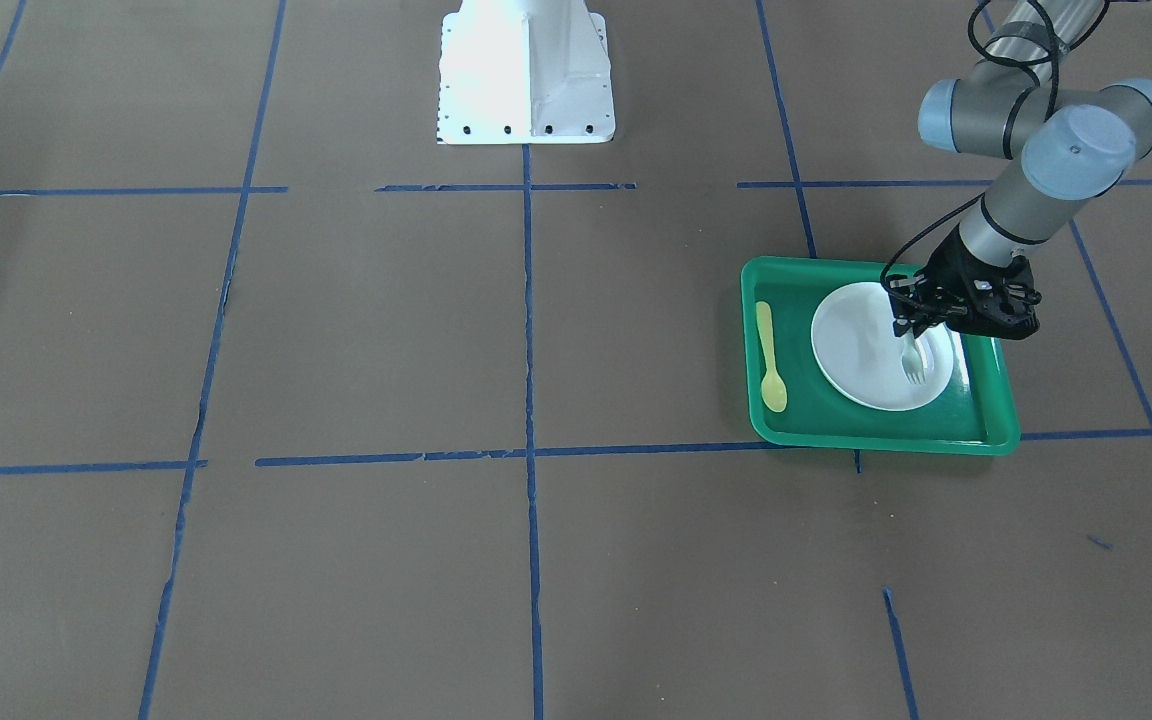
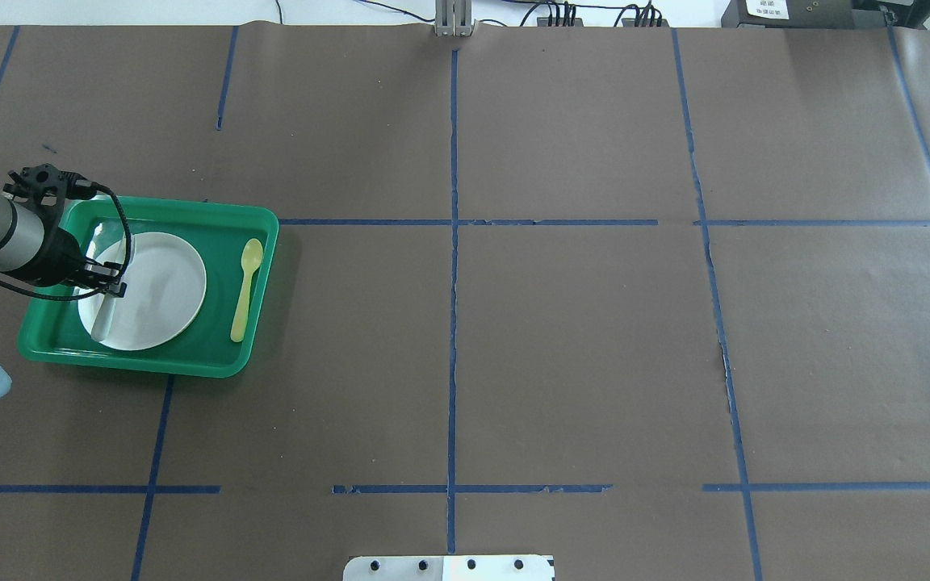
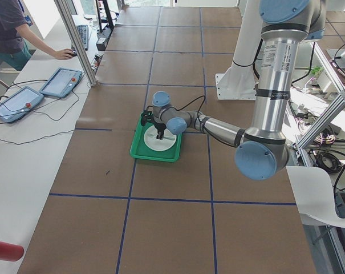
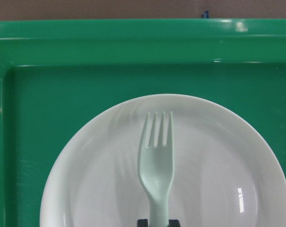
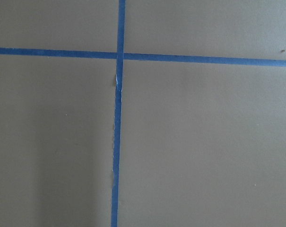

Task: Place fork
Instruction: 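Carry the fork off the plate and lower it onto the tray beside the plate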

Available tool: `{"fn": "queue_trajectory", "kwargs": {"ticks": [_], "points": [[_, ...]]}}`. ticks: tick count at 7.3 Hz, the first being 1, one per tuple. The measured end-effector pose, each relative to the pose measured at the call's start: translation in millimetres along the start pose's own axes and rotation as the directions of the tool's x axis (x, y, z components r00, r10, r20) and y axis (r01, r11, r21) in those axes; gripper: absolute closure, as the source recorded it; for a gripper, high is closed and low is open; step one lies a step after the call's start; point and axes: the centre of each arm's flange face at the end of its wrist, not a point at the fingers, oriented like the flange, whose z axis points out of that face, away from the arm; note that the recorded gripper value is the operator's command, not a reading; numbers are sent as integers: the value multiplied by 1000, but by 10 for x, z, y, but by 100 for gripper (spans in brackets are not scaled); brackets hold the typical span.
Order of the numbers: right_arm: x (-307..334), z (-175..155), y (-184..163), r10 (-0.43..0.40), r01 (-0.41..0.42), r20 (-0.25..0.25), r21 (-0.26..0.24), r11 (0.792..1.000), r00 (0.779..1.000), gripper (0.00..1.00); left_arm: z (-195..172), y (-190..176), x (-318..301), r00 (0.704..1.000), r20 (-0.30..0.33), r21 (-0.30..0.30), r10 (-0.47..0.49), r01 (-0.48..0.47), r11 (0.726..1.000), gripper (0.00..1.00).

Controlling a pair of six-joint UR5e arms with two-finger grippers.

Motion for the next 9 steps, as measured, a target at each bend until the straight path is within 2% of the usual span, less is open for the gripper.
{"fn": "queue_trajectory", "kwargs": {"ticks": [3,6,7,8,9], "points": [[-2,-2,0,-1,1,0,0,1000,1000,0,16,-75,-437,999,45,4,16,-16,1000,100],[-2,-2,0,-1,1,0,0,1000,1000,0,50,-63,-620,998,63,-5,25,-25,1000,100],[-1,-1,0,-1,1,0,0,1000,1000,0,57,-53,-649,997,66,-7,25,-25,1000,12],[-1,-1,0,-1,1,0,0,1000,1000,0,59,-50,-657,997,67,-8,26,-25,1000,0],[-1,-2,0,-1,1,0,0,1000,1000,0,54,-52,-662,997,67,-7,25,-24,1000,0]]}}
